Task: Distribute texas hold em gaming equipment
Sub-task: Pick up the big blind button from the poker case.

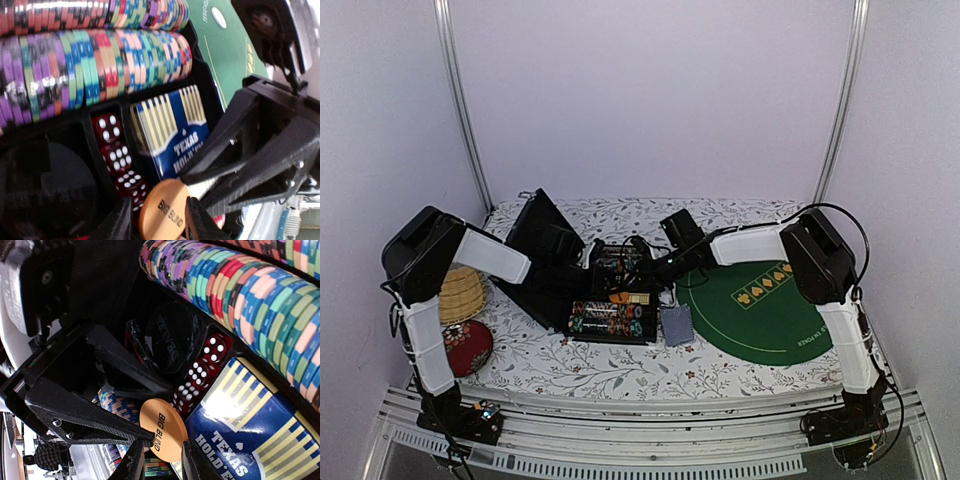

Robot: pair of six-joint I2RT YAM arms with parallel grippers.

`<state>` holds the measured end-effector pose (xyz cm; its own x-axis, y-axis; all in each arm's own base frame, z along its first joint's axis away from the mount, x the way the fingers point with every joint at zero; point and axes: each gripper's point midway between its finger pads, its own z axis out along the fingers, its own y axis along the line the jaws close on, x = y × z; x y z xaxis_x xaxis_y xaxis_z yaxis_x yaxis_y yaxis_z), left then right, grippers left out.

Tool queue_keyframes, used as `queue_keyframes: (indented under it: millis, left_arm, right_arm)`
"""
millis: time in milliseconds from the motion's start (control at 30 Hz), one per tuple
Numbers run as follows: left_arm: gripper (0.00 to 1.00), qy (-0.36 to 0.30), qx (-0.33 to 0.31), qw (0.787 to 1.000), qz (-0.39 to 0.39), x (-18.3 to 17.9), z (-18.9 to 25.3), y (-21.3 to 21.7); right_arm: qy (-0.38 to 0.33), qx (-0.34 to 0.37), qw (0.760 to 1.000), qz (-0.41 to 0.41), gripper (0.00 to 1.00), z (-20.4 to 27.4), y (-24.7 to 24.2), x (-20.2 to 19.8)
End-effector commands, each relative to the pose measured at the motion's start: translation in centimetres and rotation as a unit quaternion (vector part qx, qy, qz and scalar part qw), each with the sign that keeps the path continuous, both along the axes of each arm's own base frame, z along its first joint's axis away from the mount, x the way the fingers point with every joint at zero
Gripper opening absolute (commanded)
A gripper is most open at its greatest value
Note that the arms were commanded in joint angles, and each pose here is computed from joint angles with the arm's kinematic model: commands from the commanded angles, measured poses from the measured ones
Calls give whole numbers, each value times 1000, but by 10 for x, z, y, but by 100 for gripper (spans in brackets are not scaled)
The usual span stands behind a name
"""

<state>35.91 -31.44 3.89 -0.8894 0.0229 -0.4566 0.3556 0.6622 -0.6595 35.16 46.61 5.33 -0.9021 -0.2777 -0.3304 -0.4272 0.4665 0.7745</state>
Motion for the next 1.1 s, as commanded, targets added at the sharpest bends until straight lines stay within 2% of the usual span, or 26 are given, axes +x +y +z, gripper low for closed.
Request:
queue_keyframes:
  millis: [0, 133, 367, 400, 567, 700, 833, 933, 1067]
  left_arm:
    - [36, 19, -33, 998, -41, -24, 8, -8]
    - [30, 23, -49, 997, -60, -32, 12, -11]
    - [2, 16, -49, 997, -66, -35, 19, -9]
    - [0, 12, -49, 997, -65, -34, 23, -9]
    - [0, -17, -42, 997, -61, -31, 42, -6]
    - [0, -78, -53, 993, -70, -28, 81, -8]
    - [0, -165, -86, 978, -94, -36, 139, -16]
    - [0, -227, -123, 959, -119, -51, 184, -23]
    - [0, -286, -161, 934, -138, -73, 224, -25]
  right_arm:
    - [28, -14, 999, 3, 28, -29, 1, -9]
    - [27, -13, 1000, 3, 28, -27, 1, -8]
    - [17, -11, 1000, -2, 28, -19, -2, -2]
    - [12, -8, 1000, -3, 28, -15, -3, 1]
    - [-46, 29, 998, 4, 33, 38, -9, 13]
    - [-120, 84, 989, 16, 40, 100, -23, 17]
    - [-223, 132, 964, 57, 51, 163, -38, -3]
    - [-299, 179, 932, 95, 56, 209, -51, -32]
    - [-336, 208, 912, 107, 60, 228, -58, -52]
